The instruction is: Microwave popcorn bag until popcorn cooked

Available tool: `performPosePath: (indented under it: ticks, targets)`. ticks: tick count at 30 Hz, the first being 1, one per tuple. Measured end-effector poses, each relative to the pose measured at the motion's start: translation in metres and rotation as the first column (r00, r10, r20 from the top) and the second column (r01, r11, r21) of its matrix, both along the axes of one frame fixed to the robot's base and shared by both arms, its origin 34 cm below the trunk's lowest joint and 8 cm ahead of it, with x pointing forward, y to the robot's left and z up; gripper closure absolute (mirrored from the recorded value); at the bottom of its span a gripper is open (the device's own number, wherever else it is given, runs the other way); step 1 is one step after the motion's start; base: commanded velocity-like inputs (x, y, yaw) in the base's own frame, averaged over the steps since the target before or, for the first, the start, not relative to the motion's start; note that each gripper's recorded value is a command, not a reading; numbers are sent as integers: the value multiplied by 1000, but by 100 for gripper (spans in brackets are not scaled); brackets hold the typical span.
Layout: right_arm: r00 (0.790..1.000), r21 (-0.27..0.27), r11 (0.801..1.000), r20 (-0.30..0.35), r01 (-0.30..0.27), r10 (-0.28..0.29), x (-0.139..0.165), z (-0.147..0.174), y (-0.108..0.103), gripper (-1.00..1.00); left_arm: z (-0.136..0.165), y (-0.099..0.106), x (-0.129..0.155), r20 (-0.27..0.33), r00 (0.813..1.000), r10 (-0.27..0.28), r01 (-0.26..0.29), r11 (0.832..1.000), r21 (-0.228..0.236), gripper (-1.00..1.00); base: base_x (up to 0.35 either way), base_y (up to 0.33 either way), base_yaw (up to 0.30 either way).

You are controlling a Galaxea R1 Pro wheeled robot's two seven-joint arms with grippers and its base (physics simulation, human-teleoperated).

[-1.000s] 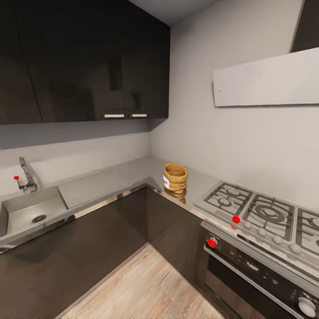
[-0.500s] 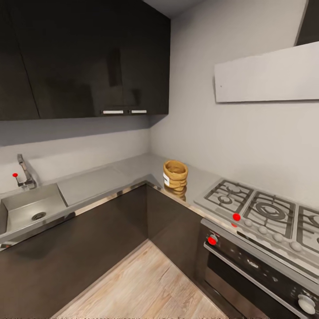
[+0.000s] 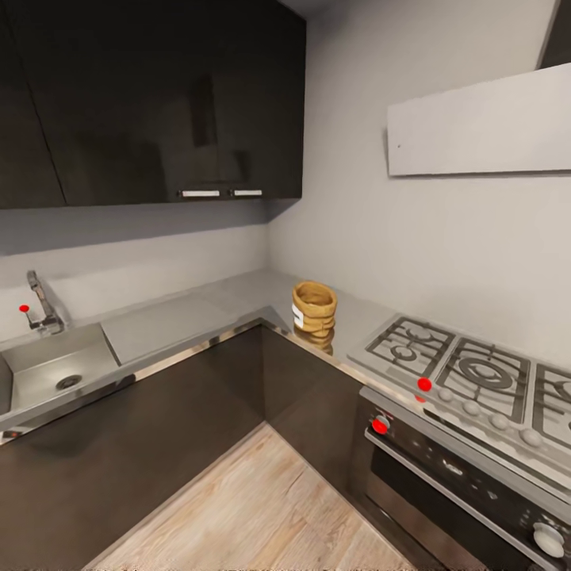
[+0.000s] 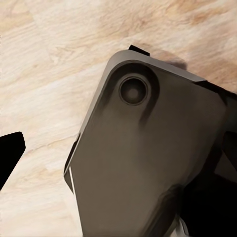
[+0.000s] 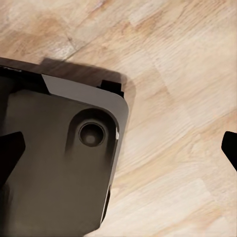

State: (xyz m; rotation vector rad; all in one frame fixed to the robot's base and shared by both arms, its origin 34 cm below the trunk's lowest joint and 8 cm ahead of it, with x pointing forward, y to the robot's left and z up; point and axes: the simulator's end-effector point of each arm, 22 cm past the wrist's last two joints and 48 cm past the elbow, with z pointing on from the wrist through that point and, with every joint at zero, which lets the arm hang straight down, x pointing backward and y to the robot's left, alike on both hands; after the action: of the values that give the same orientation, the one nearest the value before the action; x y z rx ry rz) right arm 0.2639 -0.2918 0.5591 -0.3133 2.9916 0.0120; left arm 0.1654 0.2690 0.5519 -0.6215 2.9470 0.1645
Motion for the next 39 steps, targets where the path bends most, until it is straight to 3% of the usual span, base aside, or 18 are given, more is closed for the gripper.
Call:
performPosePath:
  ticks: [6, 14, 39]
  targets:
    - [1000, -1, 1000, -13, 0, 0, -4, -1, -1, -100, 0, 1, -4, -11, 1000, -3, 3, 1000, 0, -100, 0, 0, 0]
    - [1000, -41, 999, -17, 5, -6, -7, -3, -9, -100, -1, 1, -9, -23, 1000, -3, 3, 1000, 1, -100, 0, 0, 0]
    - [998, -49, 999, -56, 6, -9, -22, -7, -13, -100, -1, 1, -24, -63, 998, -3, 3, 1000, 1, -100, 0, 0, 0]
